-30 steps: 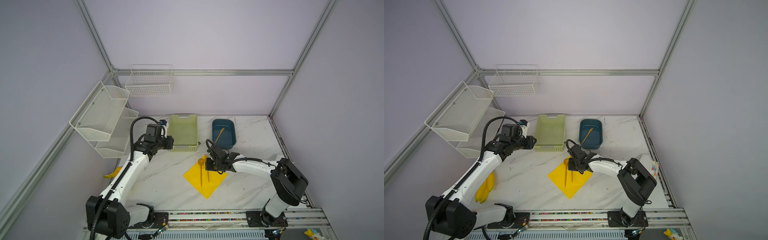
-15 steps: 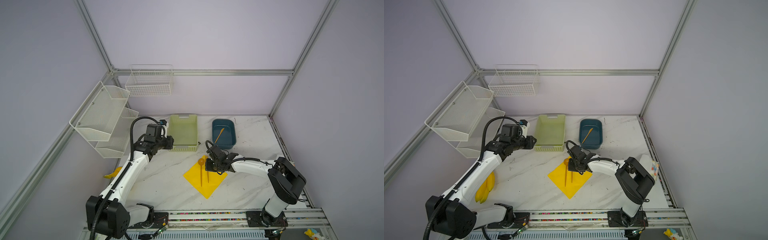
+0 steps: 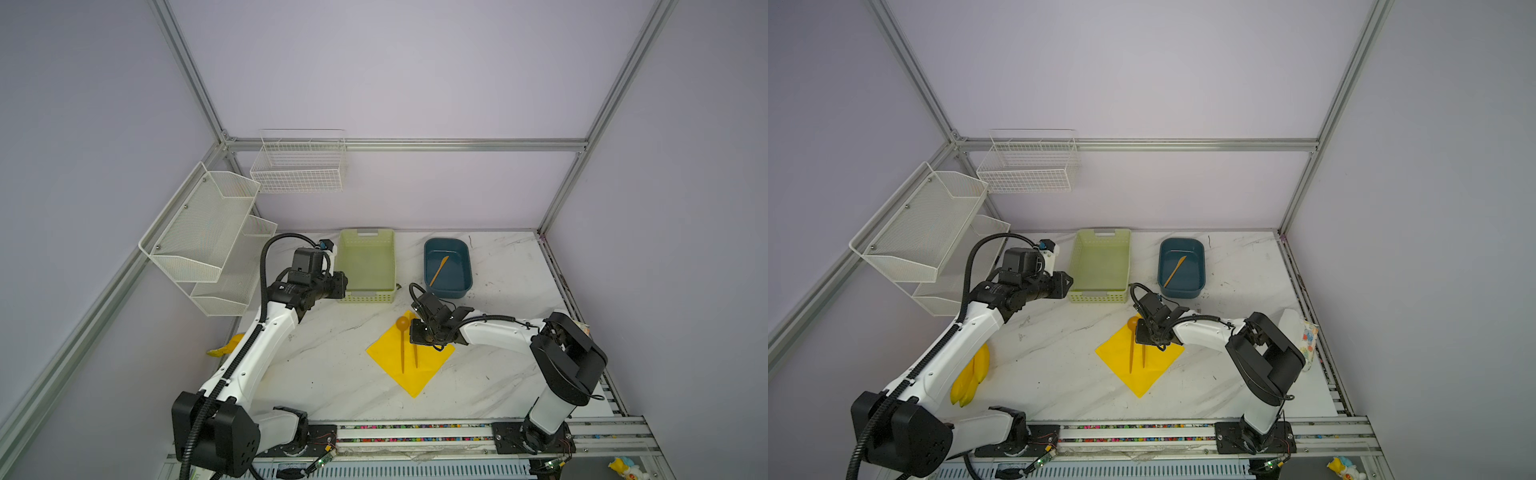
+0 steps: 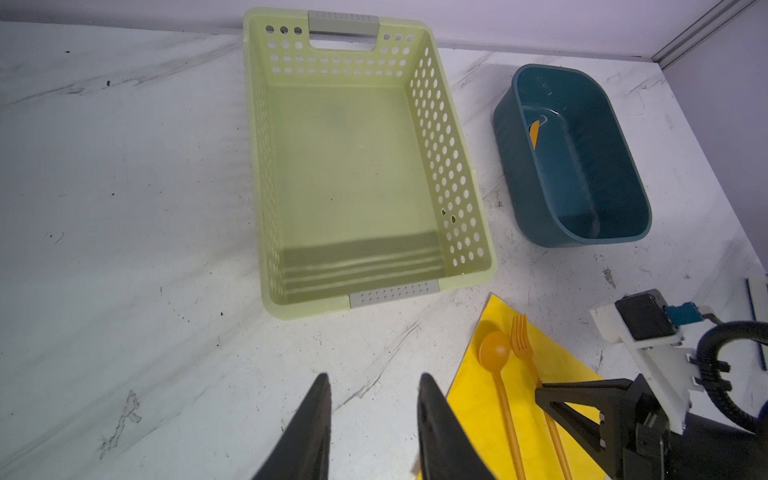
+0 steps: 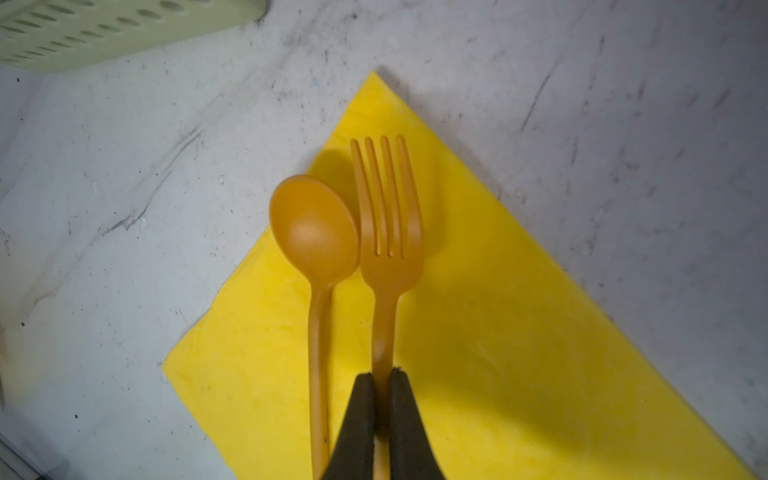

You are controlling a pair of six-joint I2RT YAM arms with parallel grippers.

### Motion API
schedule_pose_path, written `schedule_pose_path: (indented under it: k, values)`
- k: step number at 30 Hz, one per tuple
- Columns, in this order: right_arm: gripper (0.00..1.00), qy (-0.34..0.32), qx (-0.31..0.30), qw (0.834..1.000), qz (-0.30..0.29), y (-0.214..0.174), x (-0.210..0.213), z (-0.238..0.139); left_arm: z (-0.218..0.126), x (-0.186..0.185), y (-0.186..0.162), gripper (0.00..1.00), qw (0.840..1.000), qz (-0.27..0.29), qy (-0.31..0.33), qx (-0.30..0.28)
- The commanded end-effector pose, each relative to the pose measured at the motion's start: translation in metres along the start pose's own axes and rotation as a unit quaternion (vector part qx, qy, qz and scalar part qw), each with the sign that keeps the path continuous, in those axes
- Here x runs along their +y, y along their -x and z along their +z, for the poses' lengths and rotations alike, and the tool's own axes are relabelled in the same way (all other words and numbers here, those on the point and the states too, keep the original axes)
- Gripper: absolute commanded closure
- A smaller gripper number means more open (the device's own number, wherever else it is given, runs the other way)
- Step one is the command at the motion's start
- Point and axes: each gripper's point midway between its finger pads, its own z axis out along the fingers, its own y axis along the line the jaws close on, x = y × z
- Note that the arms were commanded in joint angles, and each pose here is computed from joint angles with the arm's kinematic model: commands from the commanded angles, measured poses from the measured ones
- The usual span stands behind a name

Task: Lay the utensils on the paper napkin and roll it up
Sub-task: 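Lower the fork with the right gripper flat onto the napkin next to the spoon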

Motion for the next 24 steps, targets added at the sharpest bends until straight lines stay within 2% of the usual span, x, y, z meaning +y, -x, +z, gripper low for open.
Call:
schedule_pose_path:
  k: [1, 24]
  values:
    - [1.00, 0.001, 0.006, 1.000, 0.002, -0.0032, 0.0011, 0.0046, -0.0002, -0.0010, -0.0042, 0.65, 1.000, 0.004, -0.003, -0.004]
    - [1.00, -0.001, 0.014, 1.000, 0.000, -0.0070, 0.0016, 0.0105, -0.0007, -0.0015, -0.0037, 0.66, 1.000, 0.004, -0.005, -0.005]
